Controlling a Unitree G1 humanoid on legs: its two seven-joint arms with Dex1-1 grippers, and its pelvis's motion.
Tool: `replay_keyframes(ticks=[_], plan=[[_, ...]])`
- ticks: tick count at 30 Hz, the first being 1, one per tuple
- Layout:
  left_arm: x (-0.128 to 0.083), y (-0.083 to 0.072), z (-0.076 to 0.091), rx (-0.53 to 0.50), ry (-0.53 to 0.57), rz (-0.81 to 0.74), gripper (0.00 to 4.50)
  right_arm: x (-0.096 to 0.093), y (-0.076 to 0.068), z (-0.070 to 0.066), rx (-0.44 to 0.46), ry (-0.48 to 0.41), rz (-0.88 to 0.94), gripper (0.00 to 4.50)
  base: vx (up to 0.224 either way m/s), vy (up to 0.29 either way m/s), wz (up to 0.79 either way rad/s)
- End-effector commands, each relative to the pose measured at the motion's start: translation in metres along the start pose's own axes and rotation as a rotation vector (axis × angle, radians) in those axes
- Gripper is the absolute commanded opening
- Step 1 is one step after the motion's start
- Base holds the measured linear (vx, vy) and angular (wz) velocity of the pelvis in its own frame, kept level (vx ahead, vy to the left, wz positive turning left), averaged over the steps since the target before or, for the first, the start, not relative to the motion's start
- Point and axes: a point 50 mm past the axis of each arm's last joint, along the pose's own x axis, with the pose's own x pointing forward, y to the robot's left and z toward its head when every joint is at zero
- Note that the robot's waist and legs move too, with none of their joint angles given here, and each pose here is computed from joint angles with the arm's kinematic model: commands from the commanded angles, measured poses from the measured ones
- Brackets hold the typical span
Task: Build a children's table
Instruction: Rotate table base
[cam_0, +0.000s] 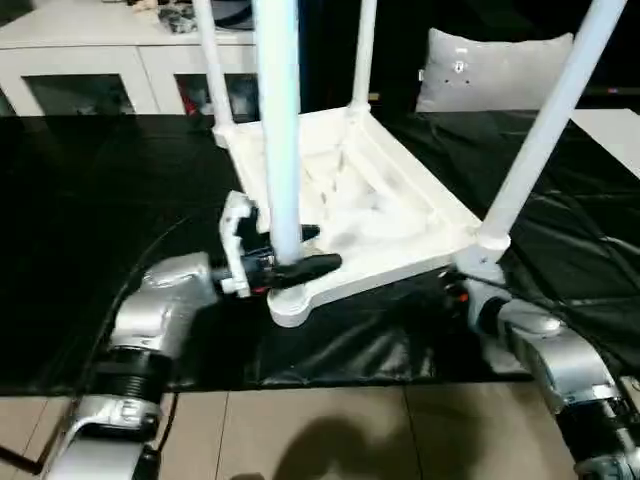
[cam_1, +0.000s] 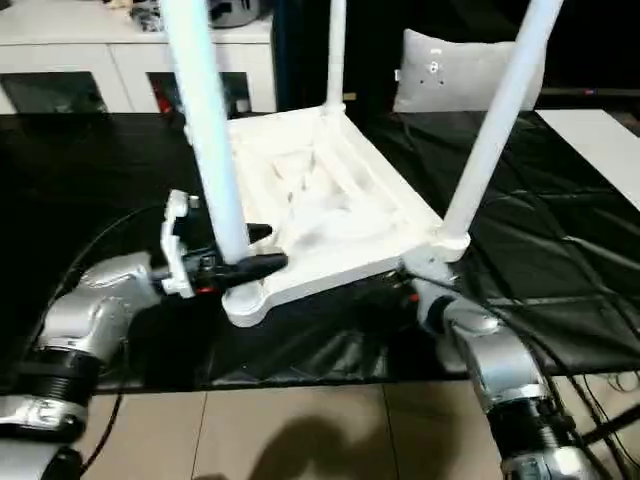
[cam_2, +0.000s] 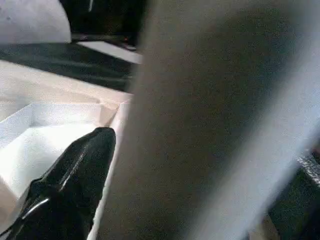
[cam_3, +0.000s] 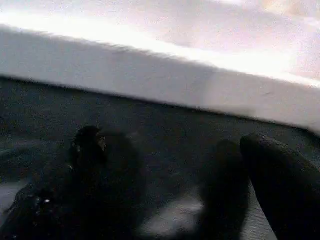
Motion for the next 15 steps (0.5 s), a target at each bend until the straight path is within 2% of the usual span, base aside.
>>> replay_keyframes(ticks=[1,5,7,12,14,15], plan=[[0.01,-0.017,0.008,-0.008,0.001,-0.134,4.41,0.002,-0.01,-0.007,0.028,0.01,-0.062,4.5,0.0,0.0,0.0],[0.012,-0.048,0.011,-0.072,0.016,-0.328,4.41,0.009,-0.009,0.009,0.053,-0.088,-0.035,4.5,0.0,0.0,0.0],[0.013,-0.052,0.011,-0.073,0.016,-0.345,4.41,0.011,-0.009,0.011,0.042,-0.096,-0.032,4.5,0.0,0.0,0.0],[0.038,-0.069,0.013,-0.063,-0.059,-0.352,4.41,0.022,0.003,0.022,0.014,-0.132,0.022,4.5,0.0,0.0,0.0],[0.056,-0.074,0.01,-0.045,-0.069,-0.31,4.41,0.032,0.018,0.031,-0.009,-0.161,0.081,4.5,0.0,0.0,0.0],[0.058,-0.074,0.01,-0.042,-0.071,-0.301,4.41,0.033,0.02,0.032,-0.012,-0.165,0.089,4.5,0.0,0.0,0.0]])
